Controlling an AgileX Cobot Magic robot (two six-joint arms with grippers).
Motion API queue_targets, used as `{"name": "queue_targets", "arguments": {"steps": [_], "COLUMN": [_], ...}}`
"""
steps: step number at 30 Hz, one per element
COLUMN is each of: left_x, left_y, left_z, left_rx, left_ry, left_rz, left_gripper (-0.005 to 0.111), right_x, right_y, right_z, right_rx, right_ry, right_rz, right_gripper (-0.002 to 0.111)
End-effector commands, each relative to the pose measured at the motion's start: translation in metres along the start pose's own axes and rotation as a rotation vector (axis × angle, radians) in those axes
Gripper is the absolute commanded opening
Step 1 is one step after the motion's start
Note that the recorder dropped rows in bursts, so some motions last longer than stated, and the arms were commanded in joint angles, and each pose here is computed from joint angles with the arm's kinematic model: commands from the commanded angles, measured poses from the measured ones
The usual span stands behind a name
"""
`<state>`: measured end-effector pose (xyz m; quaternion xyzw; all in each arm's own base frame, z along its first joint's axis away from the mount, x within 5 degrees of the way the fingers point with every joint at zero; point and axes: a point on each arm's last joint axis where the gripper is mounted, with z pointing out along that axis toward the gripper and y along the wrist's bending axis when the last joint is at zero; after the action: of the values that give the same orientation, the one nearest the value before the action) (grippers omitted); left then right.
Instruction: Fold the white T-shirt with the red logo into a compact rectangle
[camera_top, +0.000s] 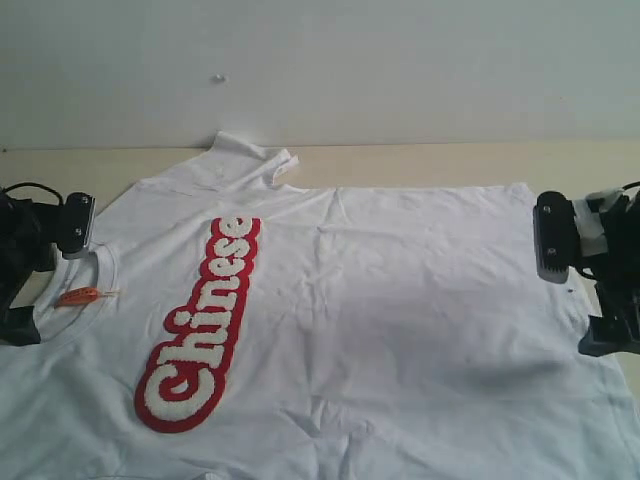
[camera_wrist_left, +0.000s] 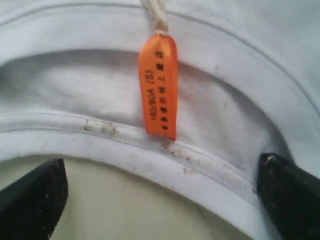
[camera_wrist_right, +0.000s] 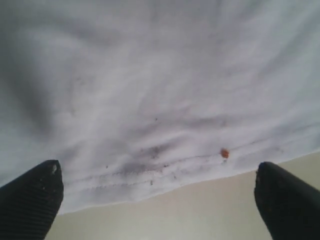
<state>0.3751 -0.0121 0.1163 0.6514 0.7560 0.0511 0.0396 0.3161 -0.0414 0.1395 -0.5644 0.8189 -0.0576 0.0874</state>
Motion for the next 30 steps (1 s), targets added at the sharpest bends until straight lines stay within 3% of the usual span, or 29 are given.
{"name": "queue_targets", "arguments": {"steps": [1, 8, 11, 14, 17, 21, 30], "left_x": [0.001, 0.0, -0.001, -0.001, -0.001, -0.002, -0.002], "left_y": [-0.002, -0.002, -0.003, -0.004, -0.004, -0.004, -0.004], "left_z": [0.013, 0.013, 0.013, 0.013, 0.013, 0.013, 0.013], "left_rx": [0.014, 0.018, 0.022, 0.034, 0.034, 0.034, 0.036], "left_ry": [-0.012, -0.023, -0.037, -0.041, -0.041, -0.047, -0.049], "left_rz": [0.008, 0.02, 0.018, 0.029, 0.029, 0.043, 0.041], "left_gripper": [0.104, 0.104, 0.104, 0.104, 0.104, 0.104, 0.104], "right_x": [0.008, 0.005, 0.007, 0.007, 0.001, -0.008, 0.016], "right_y": [-0.002, -0.014, -0.011, -0.017, -0.034, -0.045, -0.045], "right_z": [0.011, 0.02, 0.023, 0.021, 0.01, -0.002, 0.017], "right_rx": [-0.001, 0.113, 0.005, -0.094, -0.068, -0.054, -0.114], "right_ry": [0.094, 0.074, 0.102, 0.103, 0.025, -0.077, -0.027], "right_rz": [-0.162, -0.196, -0.223, -0.213, -0.136, -0.081, -0.061], "right_gripper": [0.104, 0.104, 0.102, 0.092, 0.082, 0.082, 0.086]}}
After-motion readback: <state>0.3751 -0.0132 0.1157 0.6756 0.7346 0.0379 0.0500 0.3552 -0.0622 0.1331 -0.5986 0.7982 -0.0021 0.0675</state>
